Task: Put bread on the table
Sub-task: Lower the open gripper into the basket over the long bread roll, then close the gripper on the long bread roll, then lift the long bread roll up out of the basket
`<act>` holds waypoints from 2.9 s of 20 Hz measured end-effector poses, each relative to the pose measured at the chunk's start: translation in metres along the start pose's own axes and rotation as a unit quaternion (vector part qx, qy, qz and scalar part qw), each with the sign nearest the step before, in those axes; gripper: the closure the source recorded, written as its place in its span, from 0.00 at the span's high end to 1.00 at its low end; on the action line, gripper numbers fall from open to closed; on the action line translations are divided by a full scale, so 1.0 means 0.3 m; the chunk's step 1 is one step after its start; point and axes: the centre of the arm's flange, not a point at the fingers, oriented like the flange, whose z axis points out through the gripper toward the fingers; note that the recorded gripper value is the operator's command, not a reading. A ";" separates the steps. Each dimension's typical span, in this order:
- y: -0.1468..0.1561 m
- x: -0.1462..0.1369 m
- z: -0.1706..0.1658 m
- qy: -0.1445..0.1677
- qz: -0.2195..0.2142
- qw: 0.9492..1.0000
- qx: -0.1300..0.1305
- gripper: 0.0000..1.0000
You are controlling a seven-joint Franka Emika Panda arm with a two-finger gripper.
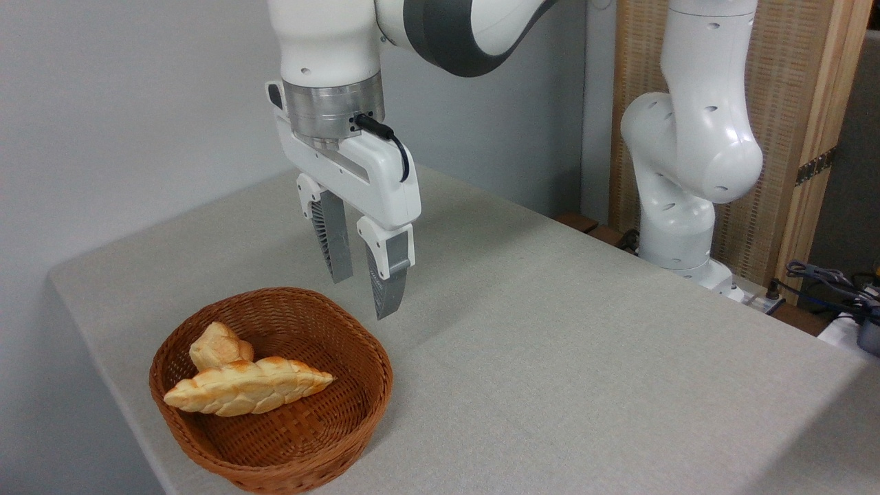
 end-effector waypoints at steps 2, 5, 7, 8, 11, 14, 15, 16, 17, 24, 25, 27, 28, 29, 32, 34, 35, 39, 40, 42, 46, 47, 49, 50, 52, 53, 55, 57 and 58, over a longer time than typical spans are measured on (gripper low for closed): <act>0.000 0.000 -0.001 0.000 0.000 1.000 0.000 1.00; -0.001 0.000 -0.006 0.001 0.000 1.000 0.001 1.00; -0.002 0.002 -0.004 0.002 0.000 1.000 0.002 1.00; -0.005 0.009 -0.004 0.007 0.001 1.000 0.007 1.00; -0.019 0.068 0.007 0.039 0.008 0.998 0.041 1.00; -0.021 0.148 0.059 0.062 0.020 0.995 0.070 1.00; -0.023 0.167 0.078 0.066 0.023 0.995 0.076 1.00; -0.025 0.182 0.095 0.069 0.024 0.994 0.082 1.00; -0.030 0.193 0.110 0.071 0.027 0.993 0.086 1.00; -0.029 0.245 0.210 0.060 0.076 0.991 0.093 1.00; -0.023 0.255 0.231 0.056 0.080 0.991 0.091 1.00; -0.017 0.268 0.273 0.048 0.086 0.991 0.086 1.00; -0.018 0.272 0.294 0.043 0.088 0.992 0.085 1.00; -0.021 0.276 0.313 0.041 0.090 0.991 0.085 1.00; -0.029 0.287 0.350 0.040 0.092 0.991 0.088 0.88; -0.031 0.288 0.363 0.037 0.092 0.991 0.087 0.34; -0.031 0.289 0.367 0.036 0.092 0.991 0.087 0.23; -0.027 0.293 0.366 0.037 0.094 0.991 0.087 0.23; -0.022 0.297 0.367 0.037 0.095 0.991 0.087 0.23; -0.012 0.304 0.368 0.038 0.098 0.991 0.086 0.24; -0.011 0.305 0.368 0.038 0.098 0.991 0.086 0.24; -0.011 0.306 0.367 0.038 0.098 0.991 0.086 0.25; -0.011 0.306 0.366 0.038 0.098 0.991 0.086 0.27; -0.012 0.306 0.365 0.039 0.098 0.991 0.086 0.28; -0.015 0.305 0.357 0.040 0.097 0.991 0.088 0.29; -0.021 0.300 0.344 0.043 0.096 0.990 0.090 0.29; -0.032 0.279 0.290 0.050 0.090 0.990 0.092 0.29; -0.042 0.232 0.207 0.051 0.080 0.992 0.086 0.36; -0.050 0.198 0.160 0.050 0.073 0.993 0.080 0.37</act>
